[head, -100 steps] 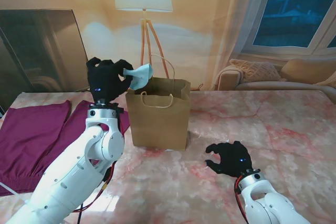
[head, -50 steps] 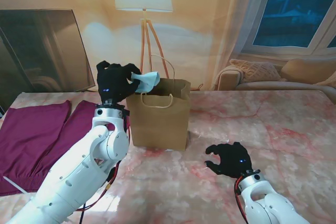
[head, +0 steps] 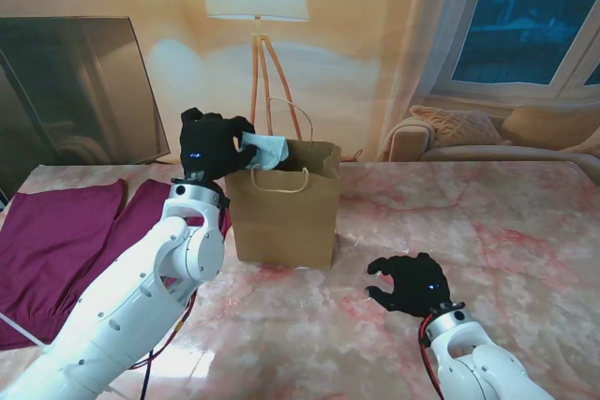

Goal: Fold the socks and the shorts into the kraft paper bag

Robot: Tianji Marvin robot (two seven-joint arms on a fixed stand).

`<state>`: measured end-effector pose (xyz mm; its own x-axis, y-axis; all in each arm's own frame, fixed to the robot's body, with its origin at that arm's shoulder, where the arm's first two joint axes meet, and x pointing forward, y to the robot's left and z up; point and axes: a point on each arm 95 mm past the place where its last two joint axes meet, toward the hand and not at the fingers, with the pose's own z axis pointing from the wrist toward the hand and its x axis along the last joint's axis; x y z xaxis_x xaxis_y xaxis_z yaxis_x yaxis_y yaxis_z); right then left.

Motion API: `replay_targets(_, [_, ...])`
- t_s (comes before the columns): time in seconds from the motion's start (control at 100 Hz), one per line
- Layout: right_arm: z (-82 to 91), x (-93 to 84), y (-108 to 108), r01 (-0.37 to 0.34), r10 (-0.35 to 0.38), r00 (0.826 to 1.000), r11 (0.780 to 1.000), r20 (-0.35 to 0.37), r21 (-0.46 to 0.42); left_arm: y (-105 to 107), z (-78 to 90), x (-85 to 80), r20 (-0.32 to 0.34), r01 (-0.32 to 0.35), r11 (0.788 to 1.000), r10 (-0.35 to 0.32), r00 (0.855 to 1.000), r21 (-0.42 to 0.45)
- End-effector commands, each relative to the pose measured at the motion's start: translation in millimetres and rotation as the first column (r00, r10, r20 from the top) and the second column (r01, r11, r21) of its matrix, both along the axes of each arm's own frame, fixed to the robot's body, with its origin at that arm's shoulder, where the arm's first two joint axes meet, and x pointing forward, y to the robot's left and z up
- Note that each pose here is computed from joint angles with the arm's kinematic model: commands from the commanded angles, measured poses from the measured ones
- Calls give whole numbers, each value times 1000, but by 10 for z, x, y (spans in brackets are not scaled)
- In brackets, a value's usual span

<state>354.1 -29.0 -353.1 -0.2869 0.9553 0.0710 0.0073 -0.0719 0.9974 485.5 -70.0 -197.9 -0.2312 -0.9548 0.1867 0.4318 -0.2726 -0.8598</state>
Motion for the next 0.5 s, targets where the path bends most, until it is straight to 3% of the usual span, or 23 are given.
replay_targets(0.0, [-9, -8, 20, -7, 7, 1000, 1000, -4, 2, 26, 54, -36, 9, 1, 1000, -1, 1000, 0])
replay_targets(0.27, [-14, 1, 24, -8, 8, 1000, 1000, -2, 3, 45, 82, -77, -60, 14, 999, -12, 998, 38])
replay_targets(0.49, [-14, -2, 20, -7, 7, 1000, 1000, -3, 3, 55, 93, -78, -71, 9, 999, -5, 997, 51])
